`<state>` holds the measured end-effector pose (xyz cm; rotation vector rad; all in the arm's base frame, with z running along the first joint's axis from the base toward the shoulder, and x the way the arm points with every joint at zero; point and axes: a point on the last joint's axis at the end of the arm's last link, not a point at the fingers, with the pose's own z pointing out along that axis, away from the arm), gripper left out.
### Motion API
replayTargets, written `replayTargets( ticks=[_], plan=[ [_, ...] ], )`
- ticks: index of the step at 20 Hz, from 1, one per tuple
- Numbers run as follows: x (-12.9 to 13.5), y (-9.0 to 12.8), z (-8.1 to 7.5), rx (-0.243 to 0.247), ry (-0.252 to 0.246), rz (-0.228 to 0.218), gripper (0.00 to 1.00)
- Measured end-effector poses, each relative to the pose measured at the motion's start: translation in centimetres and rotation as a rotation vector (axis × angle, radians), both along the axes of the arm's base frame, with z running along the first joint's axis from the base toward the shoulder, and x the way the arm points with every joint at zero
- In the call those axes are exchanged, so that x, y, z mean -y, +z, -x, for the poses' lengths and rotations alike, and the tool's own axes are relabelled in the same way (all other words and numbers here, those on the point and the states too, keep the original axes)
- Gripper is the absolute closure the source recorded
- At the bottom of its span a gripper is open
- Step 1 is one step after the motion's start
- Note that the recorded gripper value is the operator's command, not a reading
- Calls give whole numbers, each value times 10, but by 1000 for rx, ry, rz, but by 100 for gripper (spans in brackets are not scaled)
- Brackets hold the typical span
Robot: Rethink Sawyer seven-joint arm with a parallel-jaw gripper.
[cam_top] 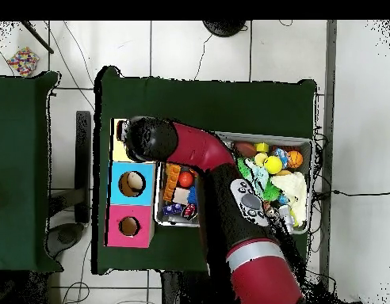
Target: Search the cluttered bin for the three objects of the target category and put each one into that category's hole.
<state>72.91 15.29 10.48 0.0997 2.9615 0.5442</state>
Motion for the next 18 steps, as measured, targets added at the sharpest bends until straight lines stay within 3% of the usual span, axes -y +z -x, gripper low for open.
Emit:
replayTargets(
  ticks=[3, 12, 18],
  plan=[
    [-5, -4, 4, -16, 10, 1, 100],
    [-22, -18, 25, -143, 73, -15, 100],
    [-22, -26, 23, -166, 81, -4, 100]
  ],
)
